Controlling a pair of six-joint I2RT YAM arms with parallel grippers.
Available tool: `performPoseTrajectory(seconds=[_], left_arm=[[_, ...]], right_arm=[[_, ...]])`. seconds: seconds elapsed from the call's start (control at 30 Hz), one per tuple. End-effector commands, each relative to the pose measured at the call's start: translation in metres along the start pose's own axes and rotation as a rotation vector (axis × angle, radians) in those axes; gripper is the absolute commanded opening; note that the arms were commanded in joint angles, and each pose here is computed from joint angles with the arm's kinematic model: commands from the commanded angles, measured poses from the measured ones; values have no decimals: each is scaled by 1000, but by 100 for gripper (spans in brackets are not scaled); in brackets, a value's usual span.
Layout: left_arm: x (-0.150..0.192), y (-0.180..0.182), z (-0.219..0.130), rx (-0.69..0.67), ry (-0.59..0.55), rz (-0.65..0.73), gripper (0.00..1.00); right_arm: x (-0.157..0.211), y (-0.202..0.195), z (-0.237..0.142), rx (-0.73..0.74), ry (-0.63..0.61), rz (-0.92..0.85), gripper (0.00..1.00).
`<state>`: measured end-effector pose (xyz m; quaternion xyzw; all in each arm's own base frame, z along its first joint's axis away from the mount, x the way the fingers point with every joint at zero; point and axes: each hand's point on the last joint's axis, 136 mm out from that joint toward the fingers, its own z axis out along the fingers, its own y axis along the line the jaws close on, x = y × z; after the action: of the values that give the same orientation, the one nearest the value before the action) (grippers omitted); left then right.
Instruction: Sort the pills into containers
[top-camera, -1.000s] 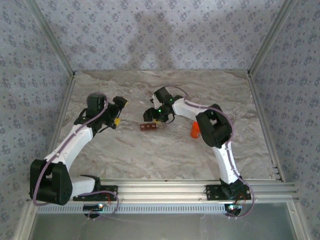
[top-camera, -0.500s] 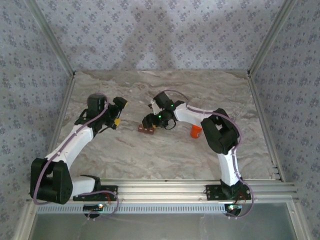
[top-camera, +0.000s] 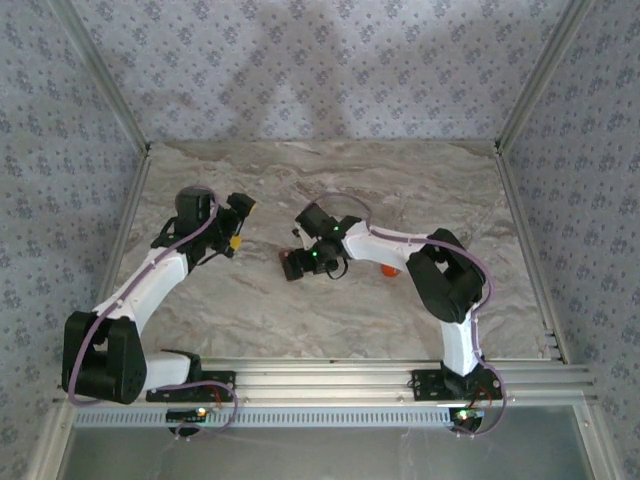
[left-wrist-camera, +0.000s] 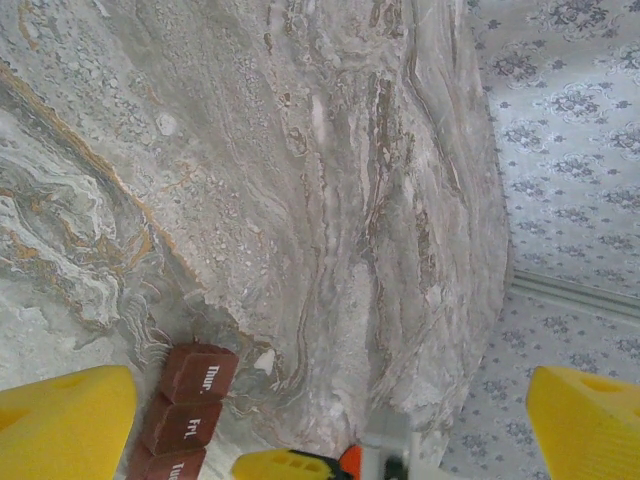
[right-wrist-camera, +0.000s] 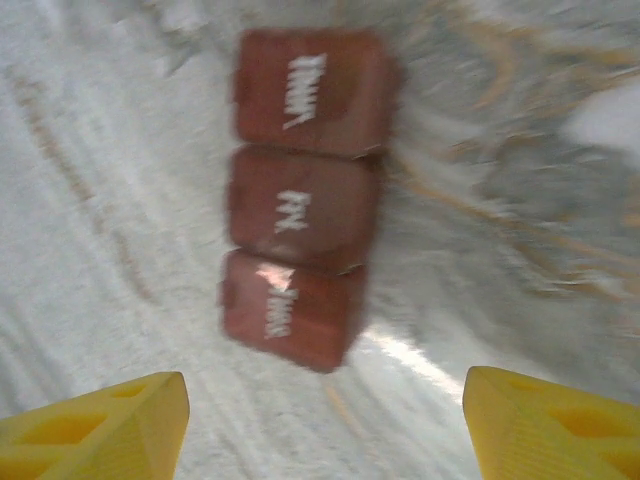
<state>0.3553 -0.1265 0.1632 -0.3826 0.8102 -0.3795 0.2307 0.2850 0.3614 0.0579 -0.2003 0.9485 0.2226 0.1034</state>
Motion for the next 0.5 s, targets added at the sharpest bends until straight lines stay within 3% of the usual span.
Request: performPoseTrajectory(seconds=[0.0, 0.47], left_arm=[[-4, -2, -1, 19, -7, -12, 100], [-19, 5, -8, 27, -22, -37, 100]], right_arm=[[-13, -13, -21, 158, -29, -22, 76], [-7, 10, 14, 250, 42, -75, 75]])
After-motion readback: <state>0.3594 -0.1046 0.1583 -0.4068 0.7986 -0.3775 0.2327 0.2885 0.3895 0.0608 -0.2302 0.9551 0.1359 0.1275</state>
